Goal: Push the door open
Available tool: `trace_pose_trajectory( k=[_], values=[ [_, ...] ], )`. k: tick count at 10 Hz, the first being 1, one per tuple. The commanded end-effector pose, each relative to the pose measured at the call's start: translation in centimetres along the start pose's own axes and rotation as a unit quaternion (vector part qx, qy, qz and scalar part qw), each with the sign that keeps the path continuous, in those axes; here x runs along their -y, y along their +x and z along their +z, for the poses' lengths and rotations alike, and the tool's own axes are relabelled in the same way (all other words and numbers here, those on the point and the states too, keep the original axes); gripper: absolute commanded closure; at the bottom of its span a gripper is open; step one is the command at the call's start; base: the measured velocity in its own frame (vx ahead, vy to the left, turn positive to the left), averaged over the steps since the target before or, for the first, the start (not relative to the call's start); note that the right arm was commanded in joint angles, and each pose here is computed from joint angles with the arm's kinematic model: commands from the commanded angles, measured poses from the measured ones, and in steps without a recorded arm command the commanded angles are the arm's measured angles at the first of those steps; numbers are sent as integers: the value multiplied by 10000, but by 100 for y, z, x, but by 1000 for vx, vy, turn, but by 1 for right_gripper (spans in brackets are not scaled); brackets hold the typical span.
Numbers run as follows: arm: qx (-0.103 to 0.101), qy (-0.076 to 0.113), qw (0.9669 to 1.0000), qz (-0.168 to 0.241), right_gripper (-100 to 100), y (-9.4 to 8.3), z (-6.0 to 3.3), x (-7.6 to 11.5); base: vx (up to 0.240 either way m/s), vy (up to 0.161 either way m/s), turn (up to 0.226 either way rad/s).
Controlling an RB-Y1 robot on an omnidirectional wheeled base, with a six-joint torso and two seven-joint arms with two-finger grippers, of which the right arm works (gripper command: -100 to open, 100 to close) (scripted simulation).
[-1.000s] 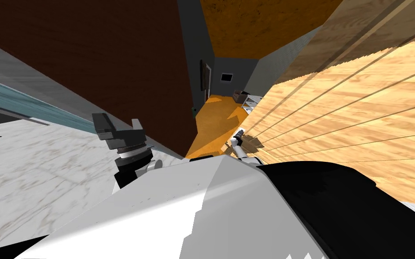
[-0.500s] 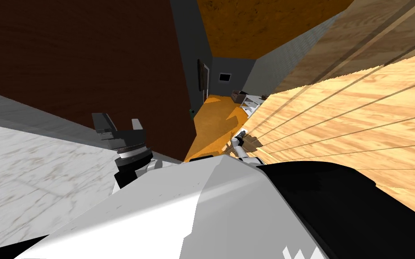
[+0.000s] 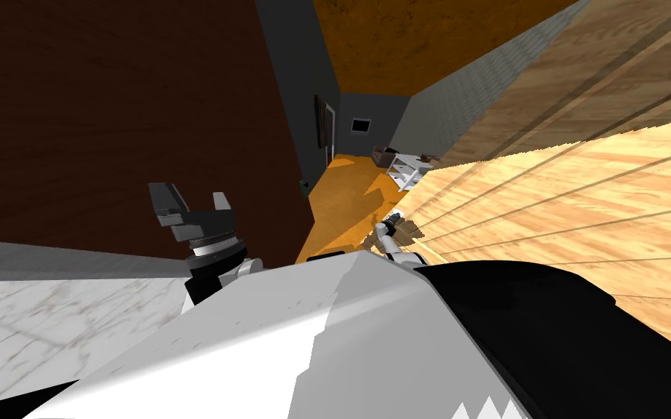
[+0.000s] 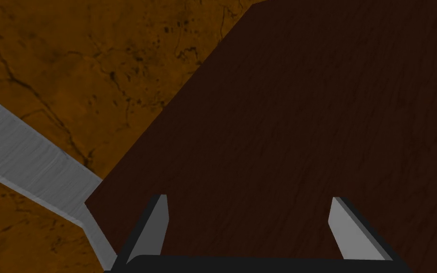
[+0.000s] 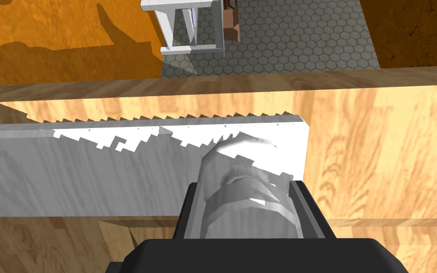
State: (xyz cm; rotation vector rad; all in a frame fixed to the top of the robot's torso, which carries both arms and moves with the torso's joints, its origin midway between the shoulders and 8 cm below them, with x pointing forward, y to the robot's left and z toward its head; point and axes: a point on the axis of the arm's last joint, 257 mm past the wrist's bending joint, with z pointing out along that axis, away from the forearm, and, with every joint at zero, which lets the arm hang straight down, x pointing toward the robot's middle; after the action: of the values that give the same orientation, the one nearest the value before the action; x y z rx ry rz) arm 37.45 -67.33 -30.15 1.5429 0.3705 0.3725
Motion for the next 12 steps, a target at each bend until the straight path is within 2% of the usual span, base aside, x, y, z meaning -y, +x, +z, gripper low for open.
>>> trace_pose_trajectory(
  k=[1,4,5,6,7,10,11,12],
  values=[
    [200,-24,9998,-11,100,-169,45,-49,209,-92,-58],
    [443,-20,9990,-10,100,-342,84,-54,188,-82,-47],
    [385,-4,9993,-22,100,-308,74,-37,71,-41,-22],
    [556,-23,9984,-11,100,-456,111,-54,127,-84,-36],
    [602,-23,9982,-11,100,-496,117,-54,170,-102,-39],
    [931,-21,9957,-11,100,-785,153,-53,184,-133,-50],
    [931,-21,9957,-11,100,-785,153,-53,135,-104,-32],
    [1099,-20,9939,-10,100,-931,166,-54,160,-113,-40]
  ],
)
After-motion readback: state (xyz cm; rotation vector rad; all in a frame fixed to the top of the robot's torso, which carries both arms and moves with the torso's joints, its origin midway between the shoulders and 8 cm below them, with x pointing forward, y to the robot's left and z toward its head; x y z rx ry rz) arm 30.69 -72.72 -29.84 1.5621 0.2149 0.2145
